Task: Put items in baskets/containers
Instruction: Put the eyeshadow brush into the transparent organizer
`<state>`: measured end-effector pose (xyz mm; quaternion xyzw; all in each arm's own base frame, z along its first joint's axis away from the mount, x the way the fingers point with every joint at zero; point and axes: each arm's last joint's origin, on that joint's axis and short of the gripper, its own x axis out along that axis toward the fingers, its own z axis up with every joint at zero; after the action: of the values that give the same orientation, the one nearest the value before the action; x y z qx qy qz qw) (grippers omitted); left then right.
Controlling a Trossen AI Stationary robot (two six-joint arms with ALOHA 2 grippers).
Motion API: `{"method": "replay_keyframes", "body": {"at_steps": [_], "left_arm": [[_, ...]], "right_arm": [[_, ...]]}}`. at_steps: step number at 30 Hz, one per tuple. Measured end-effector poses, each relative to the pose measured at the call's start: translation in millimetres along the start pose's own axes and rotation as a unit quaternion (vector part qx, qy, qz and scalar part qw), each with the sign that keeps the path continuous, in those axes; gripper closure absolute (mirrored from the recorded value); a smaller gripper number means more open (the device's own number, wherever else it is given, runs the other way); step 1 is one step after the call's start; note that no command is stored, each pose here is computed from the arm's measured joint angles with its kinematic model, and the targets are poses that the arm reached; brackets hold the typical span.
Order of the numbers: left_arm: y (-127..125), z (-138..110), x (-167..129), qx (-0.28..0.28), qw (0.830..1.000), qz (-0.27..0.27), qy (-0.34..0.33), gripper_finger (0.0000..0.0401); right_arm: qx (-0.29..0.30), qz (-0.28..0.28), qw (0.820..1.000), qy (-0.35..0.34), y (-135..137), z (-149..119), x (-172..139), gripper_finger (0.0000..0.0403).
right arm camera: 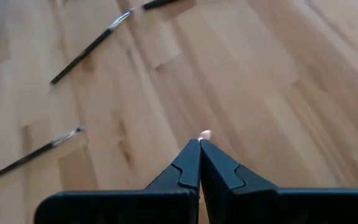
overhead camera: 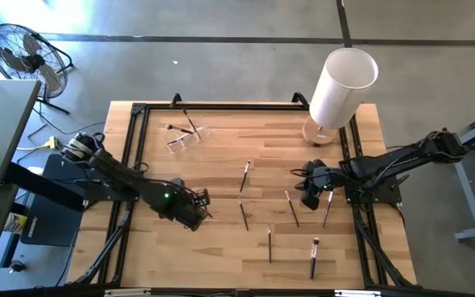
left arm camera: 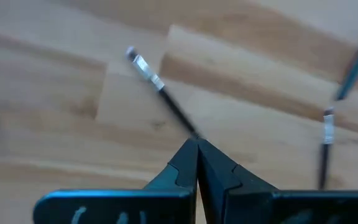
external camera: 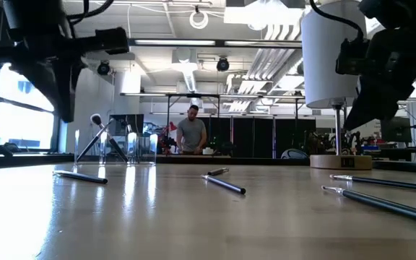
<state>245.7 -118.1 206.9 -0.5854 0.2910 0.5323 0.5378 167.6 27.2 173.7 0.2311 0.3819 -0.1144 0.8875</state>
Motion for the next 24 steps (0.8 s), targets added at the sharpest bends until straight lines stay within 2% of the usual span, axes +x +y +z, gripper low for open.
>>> {"method": "replay_keyframes", "body": {"at_steps": [4,8,13,16,20,24], "left_arm": [[-4,3,12,-0.014,1.000,0.026,-0.012,0.0396],[-10,17,17,-0.035,0.998,0.046,-0.030,0.0382],[-11,32,21,-0.077,0.986,0.150,0.019,0.0356],[-7,37,20,-0.104,0.974,0.199,0.022,0.0335],[-4,40,21,-0.148,0.966,0.214,0.001,0.0299],[-4,41,23,-0.162,0.966,0.199,-0.015,0.0259]], "right_arm": [[-0.028,0.020,0.999,0.009,1,0,-2,0.0402],[-0.038,0.024,0.999,0.011,2,-1,-2,0.0401],[-0.050,0.027,0.998,0.009,2,-1,-2,0.0401],[-0.051,0.030,0.998,0.009,3,0,-2,0.0399],[-0.052,0.031,0.998,0.010,3,0,-2,0.0401],[-0.058,0.031,0.998,0.010,3,0,-2,0.0400]]}}
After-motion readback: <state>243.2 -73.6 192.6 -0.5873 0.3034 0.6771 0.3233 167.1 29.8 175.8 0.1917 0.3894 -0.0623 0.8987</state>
